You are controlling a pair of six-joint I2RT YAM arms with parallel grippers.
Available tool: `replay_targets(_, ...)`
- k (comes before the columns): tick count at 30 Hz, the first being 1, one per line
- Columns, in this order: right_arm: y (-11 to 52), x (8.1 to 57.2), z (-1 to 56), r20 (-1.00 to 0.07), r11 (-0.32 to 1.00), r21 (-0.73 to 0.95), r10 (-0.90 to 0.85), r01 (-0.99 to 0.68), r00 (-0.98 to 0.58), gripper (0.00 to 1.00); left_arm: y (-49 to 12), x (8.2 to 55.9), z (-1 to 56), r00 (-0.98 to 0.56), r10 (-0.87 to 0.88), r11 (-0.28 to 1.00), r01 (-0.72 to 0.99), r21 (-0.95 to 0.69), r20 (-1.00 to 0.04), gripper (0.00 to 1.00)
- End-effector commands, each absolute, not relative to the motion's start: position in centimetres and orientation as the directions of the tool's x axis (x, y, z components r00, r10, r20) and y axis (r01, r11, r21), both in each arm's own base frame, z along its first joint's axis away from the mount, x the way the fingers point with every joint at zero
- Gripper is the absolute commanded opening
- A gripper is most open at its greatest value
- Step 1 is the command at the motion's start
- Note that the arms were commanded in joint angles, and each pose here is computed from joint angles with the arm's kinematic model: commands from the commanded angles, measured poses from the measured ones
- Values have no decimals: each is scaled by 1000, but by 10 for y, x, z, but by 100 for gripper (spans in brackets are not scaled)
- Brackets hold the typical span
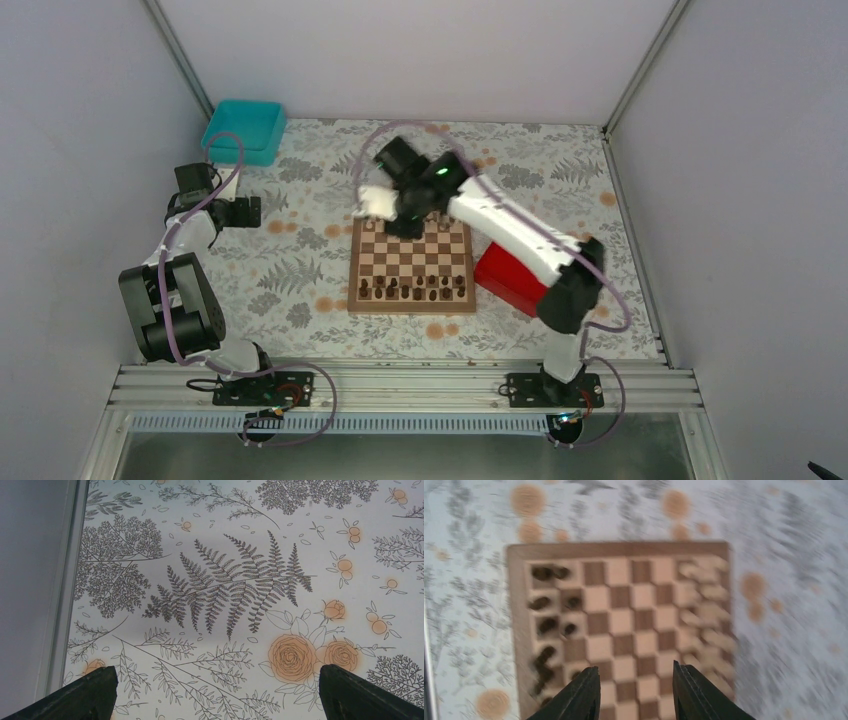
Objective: Set up the chess pieces on the board
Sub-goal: Pick up the chess piece from the storage box.
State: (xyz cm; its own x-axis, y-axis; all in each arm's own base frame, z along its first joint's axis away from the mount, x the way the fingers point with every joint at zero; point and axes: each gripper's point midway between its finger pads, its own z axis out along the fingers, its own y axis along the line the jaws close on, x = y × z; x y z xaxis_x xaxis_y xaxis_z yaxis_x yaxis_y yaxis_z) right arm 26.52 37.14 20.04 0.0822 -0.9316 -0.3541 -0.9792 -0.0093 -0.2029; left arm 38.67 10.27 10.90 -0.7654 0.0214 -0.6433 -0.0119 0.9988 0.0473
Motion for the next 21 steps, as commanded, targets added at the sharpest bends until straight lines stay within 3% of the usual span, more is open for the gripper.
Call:
replay_targets(1, 294, 307, 245, -419, 207, -249, -904, -946, -87, 40, 103, 387, 111, -754, 20, 999, -7, 39, -657, 100)
replay_targets(5, 204, 333, 252, -441, 396, -263, -860, -880, -256, 41, 102, 388, 112, -751, 21, 999, -4, 36, -660, 100)
replay_targets(9, 116, 338, 223, -409, 545, -236, -807, -805, -426, 42, 102, 388, 112, -751, 21, 999, -1, 33, -660, 100)
replay_targets(14, 13, 321, 168, -298, 704, -219, -708, -675, -641, 43, 101, 388, 113, -751, 20, 1000, 1, 29, -660, 100)
replay_targets(21, -24, 292, 125, -213, 767, -205, -641, -608, -737, 43, 99, 388, 112, -750, 19, 1000, 9, 18, -661, 100)
